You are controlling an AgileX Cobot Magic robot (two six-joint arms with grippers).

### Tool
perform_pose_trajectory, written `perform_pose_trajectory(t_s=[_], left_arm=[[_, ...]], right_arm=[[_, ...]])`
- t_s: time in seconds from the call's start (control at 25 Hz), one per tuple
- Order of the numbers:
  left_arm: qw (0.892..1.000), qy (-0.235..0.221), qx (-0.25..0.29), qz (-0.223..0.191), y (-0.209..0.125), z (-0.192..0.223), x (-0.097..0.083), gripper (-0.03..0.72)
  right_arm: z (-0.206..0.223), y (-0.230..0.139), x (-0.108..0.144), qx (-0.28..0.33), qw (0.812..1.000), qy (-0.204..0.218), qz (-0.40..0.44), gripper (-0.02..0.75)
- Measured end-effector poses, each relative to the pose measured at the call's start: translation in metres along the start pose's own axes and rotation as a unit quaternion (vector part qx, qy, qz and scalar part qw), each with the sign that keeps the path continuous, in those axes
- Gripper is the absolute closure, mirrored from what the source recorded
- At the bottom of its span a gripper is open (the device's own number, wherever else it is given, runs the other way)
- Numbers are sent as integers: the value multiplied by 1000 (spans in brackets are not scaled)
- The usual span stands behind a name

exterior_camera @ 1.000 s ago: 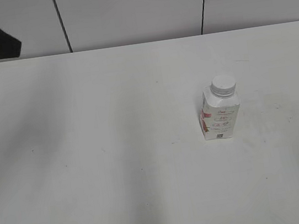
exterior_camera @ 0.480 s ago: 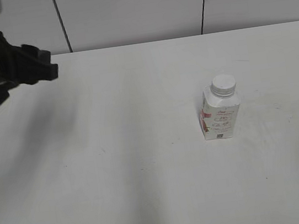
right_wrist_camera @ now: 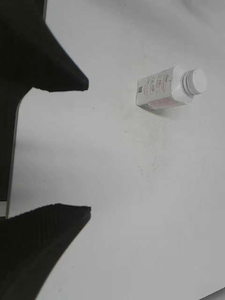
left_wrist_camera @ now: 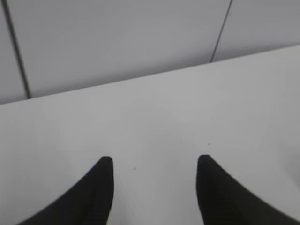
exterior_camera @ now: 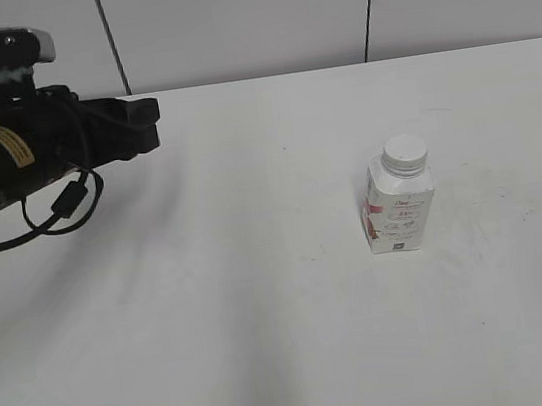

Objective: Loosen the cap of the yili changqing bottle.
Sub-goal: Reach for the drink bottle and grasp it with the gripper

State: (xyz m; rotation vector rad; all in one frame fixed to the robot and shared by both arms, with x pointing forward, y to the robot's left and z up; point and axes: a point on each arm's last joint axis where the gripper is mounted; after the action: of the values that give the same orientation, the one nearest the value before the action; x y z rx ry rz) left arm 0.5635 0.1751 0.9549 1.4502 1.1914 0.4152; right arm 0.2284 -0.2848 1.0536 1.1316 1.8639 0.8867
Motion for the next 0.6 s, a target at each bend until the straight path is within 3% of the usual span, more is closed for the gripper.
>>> perform_pose_trajectory(t_s=[0.28,0.44,0.6], left_arm=[[991,-132,-17,-31,-25,7,33,322],[975,-219,15,33,-41,14,40,322],[940,-314,70,114,-55,33,31,321]], right_arm=[[0,0,0,0,1000,0,0,151],[0,0,0,0,1000,0,1,151],[0,0,0,-1,1000,0,9,151]])
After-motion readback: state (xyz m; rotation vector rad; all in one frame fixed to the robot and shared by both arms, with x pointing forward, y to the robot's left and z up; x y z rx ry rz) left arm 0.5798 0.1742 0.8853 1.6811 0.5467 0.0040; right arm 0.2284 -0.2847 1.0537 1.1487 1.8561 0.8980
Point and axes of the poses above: a point on each arm's last joint axis where the gripper is mounted, z pointing out along that axis toward the gripper, x along the wrist's bending axis when the last joint is at zero, y = z × x, and after that the axes turned 15 degrees about -z, right-handed
